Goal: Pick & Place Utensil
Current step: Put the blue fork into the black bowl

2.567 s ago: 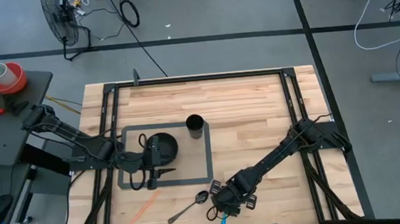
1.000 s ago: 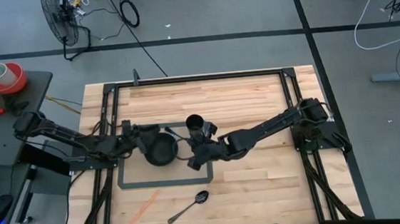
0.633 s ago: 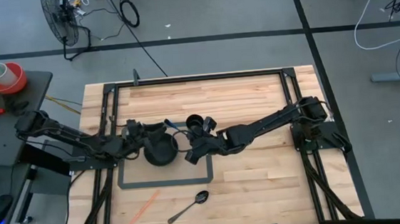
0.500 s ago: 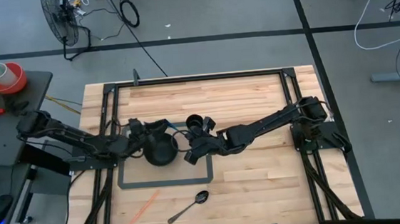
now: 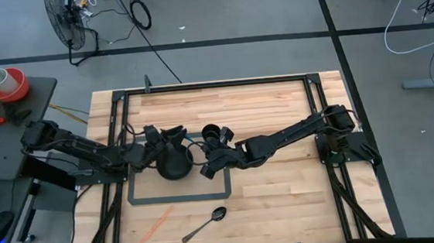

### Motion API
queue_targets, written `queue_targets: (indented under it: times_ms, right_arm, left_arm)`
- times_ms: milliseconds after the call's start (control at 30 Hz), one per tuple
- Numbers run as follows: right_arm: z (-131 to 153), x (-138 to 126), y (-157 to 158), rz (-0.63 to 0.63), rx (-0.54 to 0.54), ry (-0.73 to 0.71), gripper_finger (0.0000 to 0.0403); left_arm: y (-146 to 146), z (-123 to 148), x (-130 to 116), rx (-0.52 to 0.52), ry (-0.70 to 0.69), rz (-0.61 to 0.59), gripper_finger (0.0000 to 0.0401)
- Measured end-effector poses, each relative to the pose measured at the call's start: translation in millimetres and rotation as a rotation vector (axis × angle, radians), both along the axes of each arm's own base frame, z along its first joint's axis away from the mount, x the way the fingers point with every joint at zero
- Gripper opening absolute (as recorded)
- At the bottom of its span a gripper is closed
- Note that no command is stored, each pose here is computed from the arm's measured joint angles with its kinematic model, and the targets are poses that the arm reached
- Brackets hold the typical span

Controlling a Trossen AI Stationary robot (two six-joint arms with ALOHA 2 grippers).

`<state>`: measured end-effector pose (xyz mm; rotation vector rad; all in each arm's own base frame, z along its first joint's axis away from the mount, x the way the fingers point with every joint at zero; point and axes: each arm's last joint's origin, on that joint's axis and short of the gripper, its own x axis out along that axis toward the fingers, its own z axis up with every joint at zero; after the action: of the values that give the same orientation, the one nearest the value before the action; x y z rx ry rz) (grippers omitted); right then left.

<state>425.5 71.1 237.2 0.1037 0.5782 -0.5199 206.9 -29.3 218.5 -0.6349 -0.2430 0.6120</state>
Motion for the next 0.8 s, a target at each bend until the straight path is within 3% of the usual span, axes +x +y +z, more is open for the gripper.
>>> queue_targets:
  times_ms: [300, 567, 800]
  right_arm:
    - [0, 0, 0, -0.009, 0.015, -0.009, 0.0011]
    - [2, 1, 4, 0.036, 0.054, -0.026, 0.0053]
    - [17, 1, 19, 0.139, 0.016, -0.099, 0.0120]
  left_arm:
    - [-1, 0, 0, 0.037, 0.030, -0.020, 0.0016]
    - [0, 13, -11, 0.099, 0.034, -0.138, 0.0007]
    - [16, 30, -47, 0.116, 0.080, -0.171, 0.0007]
